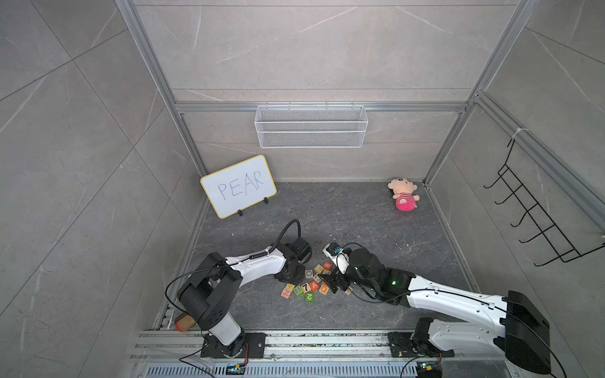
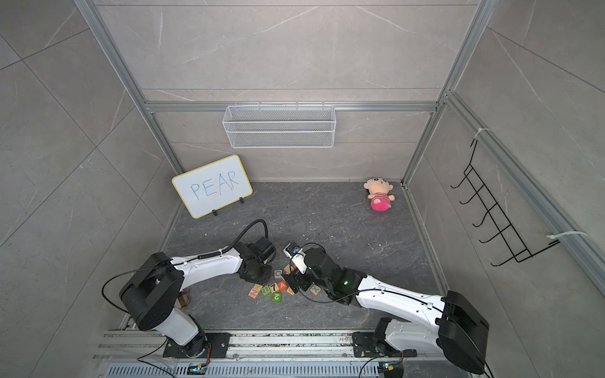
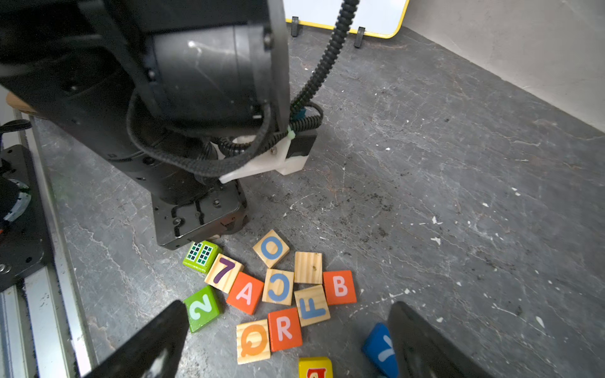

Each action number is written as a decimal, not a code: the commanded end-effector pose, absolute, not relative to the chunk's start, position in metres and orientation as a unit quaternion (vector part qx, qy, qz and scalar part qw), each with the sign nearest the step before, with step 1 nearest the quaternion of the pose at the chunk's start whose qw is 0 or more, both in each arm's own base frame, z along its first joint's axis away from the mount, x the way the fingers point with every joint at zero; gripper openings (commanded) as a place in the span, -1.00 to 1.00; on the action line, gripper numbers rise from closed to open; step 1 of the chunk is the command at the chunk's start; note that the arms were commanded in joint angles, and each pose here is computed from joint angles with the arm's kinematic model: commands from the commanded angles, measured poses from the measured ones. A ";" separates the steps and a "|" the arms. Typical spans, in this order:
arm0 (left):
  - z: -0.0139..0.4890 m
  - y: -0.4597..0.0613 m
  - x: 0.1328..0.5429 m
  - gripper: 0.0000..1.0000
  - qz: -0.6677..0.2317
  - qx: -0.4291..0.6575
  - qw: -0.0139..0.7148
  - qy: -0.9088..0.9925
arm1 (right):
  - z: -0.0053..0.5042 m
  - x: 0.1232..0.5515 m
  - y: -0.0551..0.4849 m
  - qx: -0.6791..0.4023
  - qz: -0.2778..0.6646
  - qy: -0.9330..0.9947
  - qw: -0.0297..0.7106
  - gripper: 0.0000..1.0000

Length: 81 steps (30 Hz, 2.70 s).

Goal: Spell the uppercase word “pear” with letter blocks
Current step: Pick up the letter block from the center of the board, then place the letter block at the center of the board.

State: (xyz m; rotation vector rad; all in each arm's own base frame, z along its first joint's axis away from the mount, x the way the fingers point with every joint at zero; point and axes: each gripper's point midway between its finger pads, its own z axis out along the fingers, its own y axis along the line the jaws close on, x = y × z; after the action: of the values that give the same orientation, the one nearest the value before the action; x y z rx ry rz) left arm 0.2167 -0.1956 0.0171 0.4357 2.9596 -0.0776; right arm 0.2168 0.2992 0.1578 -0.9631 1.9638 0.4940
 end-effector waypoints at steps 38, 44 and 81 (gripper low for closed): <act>0.086 -0.278 0.397 -0.41 -0.062 0.082 0.146 0.984 | 0.212 0.251 0.195 -0.158 0.072 0.791 0.587 0.99; 0.064 -0.259 0.394 -0.42 -0.052 0.062 0.126 0.989 | 0.210 0.251 0.200 -0.162 0.080 0.791 0.585 0.99; 0.115 -0.259 0.372 0.41 -0.072 0.387 0.206 0.896 | 0.205 0.254 0.211 -0.163 0.095 0.789 0.585 0.99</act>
State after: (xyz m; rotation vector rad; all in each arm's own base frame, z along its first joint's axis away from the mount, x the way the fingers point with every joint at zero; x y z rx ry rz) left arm 0.3764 -0.2540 0.1006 0.7536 2.6625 -0.1802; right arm 0.2555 0.2082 0.2043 -0.4007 1.8503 0.1830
